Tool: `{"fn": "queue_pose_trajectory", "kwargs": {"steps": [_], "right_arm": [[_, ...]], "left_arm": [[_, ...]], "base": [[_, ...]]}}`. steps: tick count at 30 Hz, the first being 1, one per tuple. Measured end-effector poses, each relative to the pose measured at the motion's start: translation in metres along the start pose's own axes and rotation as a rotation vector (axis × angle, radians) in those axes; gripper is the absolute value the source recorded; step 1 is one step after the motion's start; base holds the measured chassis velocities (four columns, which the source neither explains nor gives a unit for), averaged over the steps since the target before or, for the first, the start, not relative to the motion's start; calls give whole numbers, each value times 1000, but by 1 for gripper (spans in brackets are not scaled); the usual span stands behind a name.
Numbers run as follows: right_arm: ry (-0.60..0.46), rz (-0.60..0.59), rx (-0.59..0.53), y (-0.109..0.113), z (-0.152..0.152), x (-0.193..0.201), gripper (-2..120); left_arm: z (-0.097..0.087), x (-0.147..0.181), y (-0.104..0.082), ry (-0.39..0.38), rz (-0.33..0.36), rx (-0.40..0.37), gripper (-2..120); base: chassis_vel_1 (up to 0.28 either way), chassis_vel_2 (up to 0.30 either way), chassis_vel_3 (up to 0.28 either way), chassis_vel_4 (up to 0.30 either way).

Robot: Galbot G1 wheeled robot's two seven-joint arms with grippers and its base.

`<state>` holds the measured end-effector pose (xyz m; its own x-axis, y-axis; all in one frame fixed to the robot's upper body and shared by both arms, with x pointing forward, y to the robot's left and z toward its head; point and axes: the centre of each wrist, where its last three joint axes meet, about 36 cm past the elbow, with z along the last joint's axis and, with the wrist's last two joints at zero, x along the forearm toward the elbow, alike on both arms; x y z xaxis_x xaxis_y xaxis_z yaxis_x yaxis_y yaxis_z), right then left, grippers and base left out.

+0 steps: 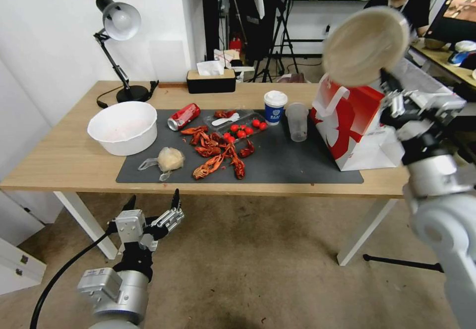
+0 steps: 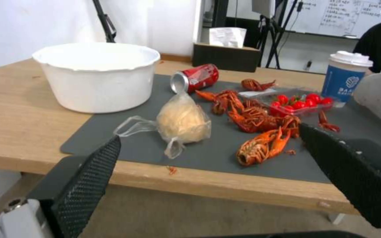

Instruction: Pick up the trash from the table and place it into the takeout bag.

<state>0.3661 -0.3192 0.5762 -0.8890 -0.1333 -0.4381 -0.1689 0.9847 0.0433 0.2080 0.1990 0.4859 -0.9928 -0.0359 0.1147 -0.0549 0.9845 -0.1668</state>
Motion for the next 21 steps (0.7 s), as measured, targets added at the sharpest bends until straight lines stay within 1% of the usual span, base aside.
{"fn": "queue_pose_trajectory", "kwargs": {"steps": [2, 3, 6, 7, 12, 14, 15, 16, 17, 18, 19, 20, 21], "right_arm": [[-30, 51, 18, -18, 2, -17, 0], [-30, 51, 18, -18, 2, -17, 0], [-45, 107, 48, -37, 3, -29, 0], [-45, 107, 48, -37, 3, -29, 0], [-11, 186, 60, -53, 11, -37, 0], [49, 212, 54, -56, 13, -38, 0], [49, 212, 54, -56, 13, -38, 0], [70, 212, 48, -57, 13, -38, 3], [131, 210, 18, -57, 12, -37, 10], [143, 210, 13, -58, 12, -37, 14], [143, 210, 13, -58, 12, -37, 14], [155, 213, 11, -58, 11, -37, 18], [160, 214, 12, -57, 11, -38, 25]], "left_arm": [[-1, 1, 0, -1, 0, 1, 100], [-1, 1, 0, -1, 0, 1, 100], [-1, 2, 0, -3, -5, 0, 100], [-1, 2, 0, -3, -5, 0, 100], [-1, 2, 0, -4, -8, 2, 100], [0, 3, -2, -1, -7, 7, 100], [0, 3, -2, -1, -7, 7, 100], [0, 3, -2, -1, -7, 7, 100], [0, 3, -2, -1, -8, 6, 100], [-1, 3, -2, 0, -15, 1, 100], [-1, 3, -2, 0, -15, 1, 100], [-2, 5, -2, 11, -32, -5, 100], [-3, 6, -2, 19, -40, -7, 100]], "base": [[0, 0, 0, 0], [0, 0, 0, 0], [0, 0, 0, 0], [0, 0, 0, 0], [0, 0, 0, 0], [0, 0, 0, 0], [0, 0, 0, 0], [0, 0, 0, 0], [0, 0, 0, 0], [0, 0, 0, 0], [0, 0, 0, 0], [0, 0, 0, 0], [0, 0, 0, 0]]}}
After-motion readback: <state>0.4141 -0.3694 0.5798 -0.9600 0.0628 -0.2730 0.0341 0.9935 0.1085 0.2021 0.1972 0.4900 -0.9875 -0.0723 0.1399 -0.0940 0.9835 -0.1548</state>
